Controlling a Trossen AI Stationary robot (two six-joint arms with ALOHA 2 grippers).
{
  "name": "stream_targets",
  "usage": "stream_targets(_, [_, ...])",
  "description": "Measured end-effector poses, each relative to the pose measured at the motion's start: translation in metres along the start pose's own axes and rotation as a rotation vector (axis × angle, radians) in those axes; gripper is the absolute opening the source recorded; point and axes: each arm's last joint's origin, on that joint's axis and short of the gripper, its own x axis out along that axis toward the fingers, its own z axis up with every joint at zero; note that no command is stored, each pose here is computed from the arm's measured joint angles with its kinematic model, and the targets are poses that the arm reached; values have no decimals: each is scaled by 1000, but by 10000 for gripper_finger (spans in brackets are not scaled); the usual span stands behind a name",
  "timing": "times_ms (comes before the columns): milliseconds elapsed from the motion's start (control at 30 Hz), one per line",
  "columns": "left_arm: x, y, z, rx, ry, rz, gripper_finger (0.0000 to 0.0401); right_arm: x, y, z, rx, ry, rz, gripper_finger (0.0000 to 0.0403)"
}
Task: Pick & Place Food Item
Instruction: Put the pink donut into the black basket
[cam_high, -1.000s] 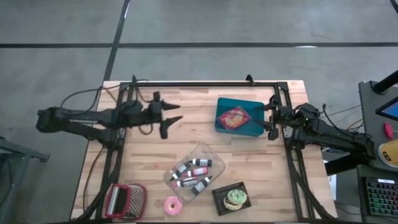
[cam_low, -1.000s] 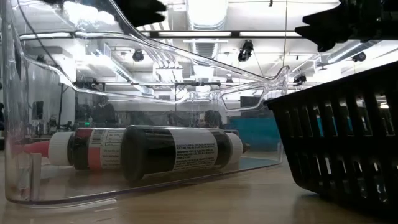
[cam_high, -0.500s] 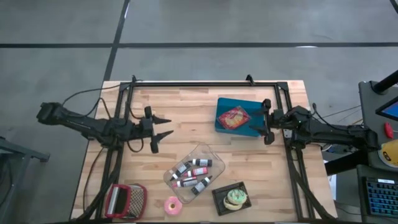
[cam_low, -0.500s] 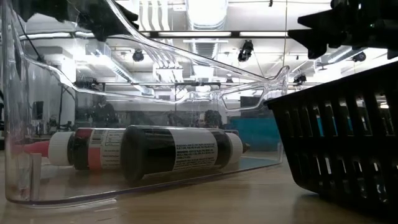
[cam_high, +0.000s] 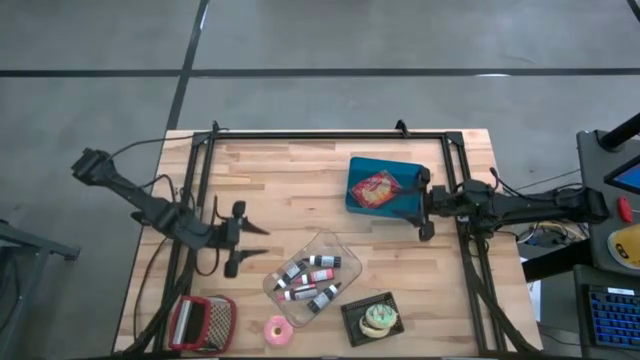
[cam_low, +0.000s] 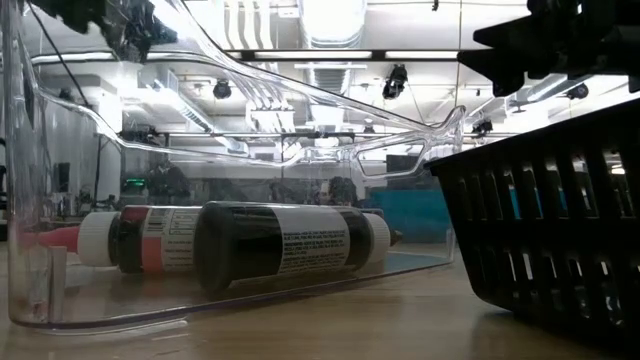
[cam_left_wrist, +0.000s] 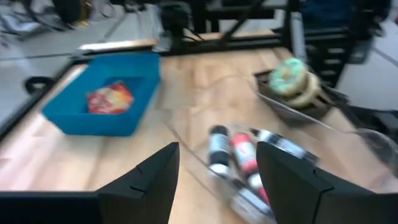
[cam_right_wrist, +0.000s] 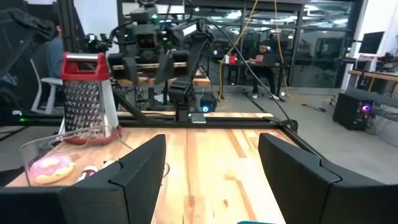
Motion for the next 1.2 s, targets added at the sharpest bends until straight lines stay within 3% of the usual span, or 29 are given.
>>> stream_targets(233, [-1,-26,-1,-20,122,-93,216,3,9,6,13,0,4,253])
stream_targets(500, [6,-58,9,-61,283,-275,216,9,20,19,7,72,-8,253])
stream_targets(833, [36,-90,19,-198,556,-287,216,20,35,31,-24,154,-32,253])
stream_targets(1200, [61,-122,13,-479,679,-236,216,21,44,37,-61,154,-21,253])
